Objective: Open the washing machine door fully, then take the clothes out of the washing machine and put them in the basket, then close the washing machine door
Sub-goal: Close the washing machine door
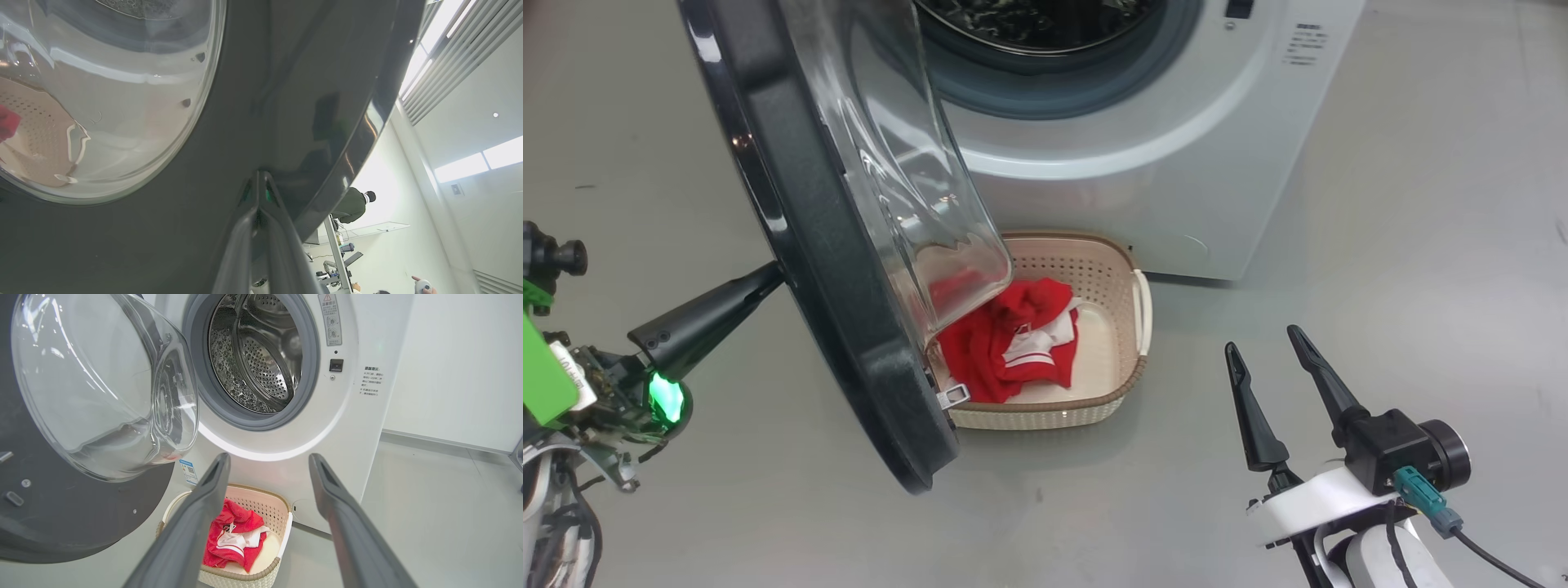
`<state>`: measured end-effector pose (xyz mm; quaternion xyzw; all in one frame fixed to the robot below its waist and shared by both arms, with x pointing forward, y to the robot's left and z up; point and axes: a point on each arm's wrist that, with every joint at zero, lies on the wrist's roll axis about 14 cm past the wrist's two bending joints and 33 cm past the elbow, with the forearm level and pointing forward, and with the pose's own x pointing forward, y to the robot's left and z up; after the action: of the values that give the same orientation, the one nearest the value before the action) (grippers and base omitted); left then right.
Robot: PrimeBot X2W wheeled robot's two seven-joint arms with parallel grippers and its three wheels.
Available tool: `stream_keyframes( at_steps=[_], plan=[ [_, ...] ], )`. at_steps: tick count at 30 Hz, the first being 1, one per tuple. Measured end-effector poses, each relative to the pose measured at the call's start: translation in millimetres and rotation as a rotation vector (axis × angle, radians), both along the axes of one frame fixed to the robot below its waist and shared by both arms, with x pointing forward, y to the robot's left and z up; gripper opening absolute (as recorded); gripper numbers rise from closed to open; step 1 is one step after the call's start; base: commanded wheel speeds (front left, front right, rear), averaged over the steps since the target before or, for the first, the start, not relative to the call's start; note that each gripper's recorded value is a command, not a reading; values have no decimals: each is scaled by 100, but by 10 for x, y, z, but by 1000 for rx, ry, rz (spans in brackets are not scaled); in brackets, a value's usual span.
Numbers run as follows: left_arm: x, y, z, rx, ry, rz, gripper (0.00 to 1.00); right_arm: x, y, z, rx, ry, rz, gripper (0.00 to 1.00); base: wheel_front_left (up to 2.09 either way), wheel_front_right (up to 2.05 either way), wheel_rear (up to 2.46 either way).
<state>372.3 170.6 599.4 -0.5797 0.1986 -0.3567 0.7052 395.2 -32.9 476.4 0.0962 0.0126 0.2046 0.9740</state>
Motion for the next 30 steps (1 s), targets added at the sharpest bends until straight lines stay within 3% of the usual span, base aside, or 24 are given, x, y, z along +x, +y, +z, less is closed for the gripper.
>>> stream_keyframes(
  at_steps=[30],
  plan=[
    [478,-1129,-281,-142,73,-293,0,-170,-900,-29,13,42,-298,100,0,0,0]
  ],
)
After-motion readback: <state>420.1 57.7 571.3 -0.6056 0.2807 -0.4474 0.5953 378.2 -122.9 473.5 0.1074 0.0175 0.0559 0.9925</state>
